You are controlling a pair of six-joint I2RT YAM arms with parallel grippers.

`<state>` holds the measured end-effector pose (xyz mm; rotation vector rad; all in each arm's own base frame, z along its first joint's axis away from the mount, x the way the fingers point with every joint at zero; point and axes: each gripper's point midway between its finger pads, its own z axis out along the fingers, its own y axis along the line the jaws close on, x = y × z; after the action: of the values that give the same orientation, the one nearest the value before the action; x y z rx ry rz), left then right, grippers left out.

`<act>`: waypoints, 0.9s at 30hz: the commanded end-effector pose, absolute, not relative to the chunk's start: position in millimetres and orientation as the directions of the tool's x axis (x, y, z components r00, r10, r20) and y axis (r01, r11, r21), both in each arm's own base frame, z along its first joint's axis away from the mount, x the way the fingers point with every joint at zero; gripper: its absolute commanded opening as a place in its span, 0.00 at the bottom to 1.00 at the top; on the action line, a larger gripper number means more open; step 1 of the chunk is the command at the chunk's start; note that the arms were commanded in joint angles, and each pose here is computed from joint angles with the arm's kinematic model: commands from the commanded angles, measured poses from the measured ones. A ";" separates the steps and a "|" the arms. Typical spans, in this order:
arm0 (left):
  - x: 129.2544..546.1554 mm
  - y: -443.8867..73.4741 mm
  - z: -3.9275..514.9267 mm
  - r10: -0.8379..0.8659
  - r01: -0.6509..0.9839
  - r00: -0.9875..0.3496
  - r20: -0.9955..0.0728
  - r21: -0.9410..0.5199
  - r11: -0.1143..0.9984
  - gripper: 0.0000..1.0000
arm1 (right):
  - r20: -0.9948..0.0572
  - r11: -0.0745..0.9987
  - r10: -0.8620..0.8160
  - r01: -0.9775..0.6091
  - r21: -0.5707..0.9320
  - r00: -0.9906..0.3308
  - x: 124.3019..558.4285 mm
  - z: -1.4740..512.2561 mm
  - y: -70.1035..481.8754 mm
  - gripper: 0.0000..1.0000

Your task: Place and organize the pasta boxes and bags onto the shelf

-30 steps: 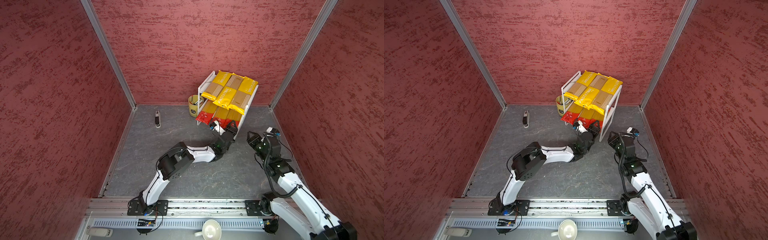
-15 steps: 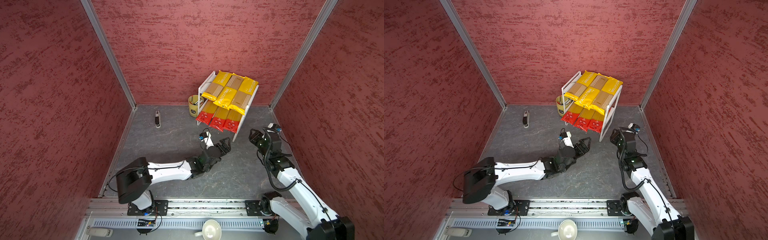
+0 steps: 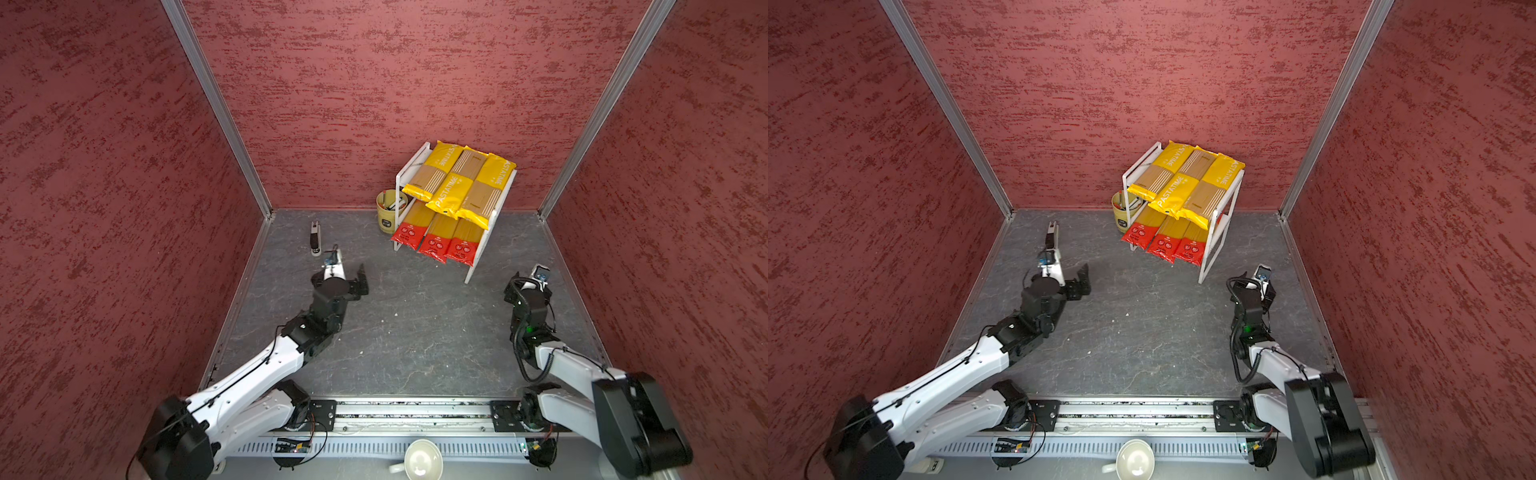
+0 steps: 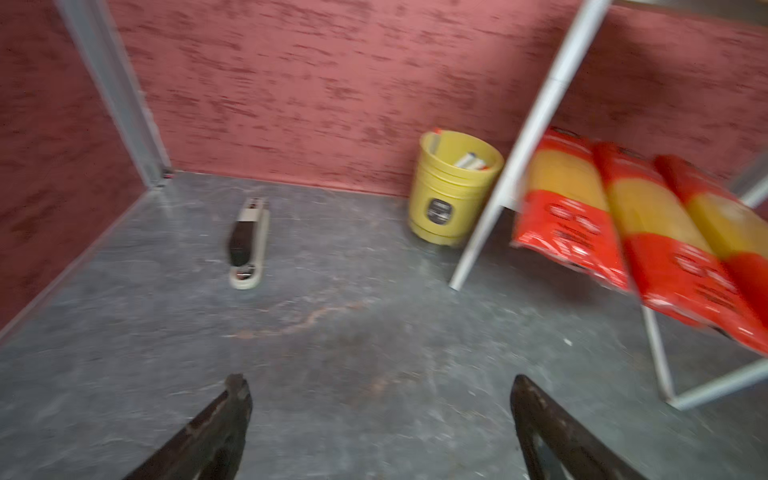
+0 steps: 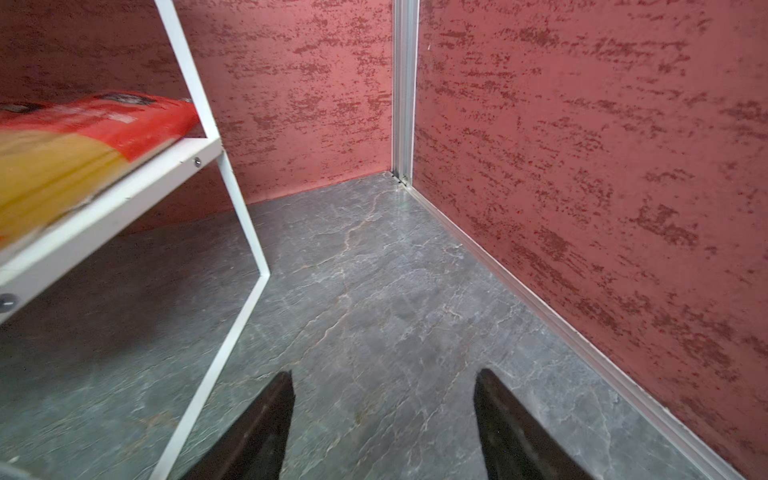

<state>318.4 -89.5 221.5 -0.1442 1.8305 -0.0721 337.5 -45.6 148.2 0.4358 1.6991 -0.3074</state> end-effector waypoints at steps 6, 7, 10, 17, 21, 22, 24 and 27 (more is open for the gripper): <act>338.9 -4.1 175.1 -0.051 -0.241 -0.289 -0.956 0.021 0.970 0.97 | -0.999 0.889 0.044 0.457 0.045 0.013 352.0 170.0 -52.4 0.72; 341.0 2.1 169.1 -0.071 -0.249 -0.271 -0.960 -0.002 0.968 0.97 | -0.999 0.889 0.047 0.456 0.051 0.020 352.2 168.4 -54.7 0.72; 347.4 10.7 162.3 -0.140 -0.212 -0.193 -0.971 -0.098 0.972 0.97 | -0.998 0.907 0.057 0.417 0.066 0.034 354.4 161.1 -55.7 0.75; 369.0 20.0 147.4 -0.146 -0.119 -0.173 -0.974 -0.127 0.985 0.98 | -0.998 0.926 0.065 0.372 0.065 0.012 359.0 157.2 -52.2 0.91; 380.0 27.8 140.3 -0.159 -0.097 -0.166 -0.973 -0.145 0.985 0.97 | -0.998 0.932 0.069 0.357 0.066 0.004 362.5 156.5 -51.0 0.94; 381.2 27.9 136.1 -0.161 -0.097 -0.172 -0.972 -0.146 0.985 0.97 | -0.998 0.939 0.068 0.339 0.060 -0.010 365.2 153.5 -48.6 0.95; 383.0 24.9 131.3 -0.153 -0.081 -0.175 -0.973 -0.140 0.987 0.97 | -0.998 0.946 0.063 0.319 0.055 -0.015 367.5 153.1 -45.7 0.95; 387.7 23.0 122.1 -0.146 -0.080 -0.190 -0.971 -0.133 0.988 0.97 | -0.997 0.955 0.069 0.291 0.060 -0.020 367.6 150.0 -43.6 0.96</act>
<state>377.9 29.1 107.7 -0.2195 1.8292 -0.0398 363.1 -49.0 146.7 0.3245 1.5995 -0.2274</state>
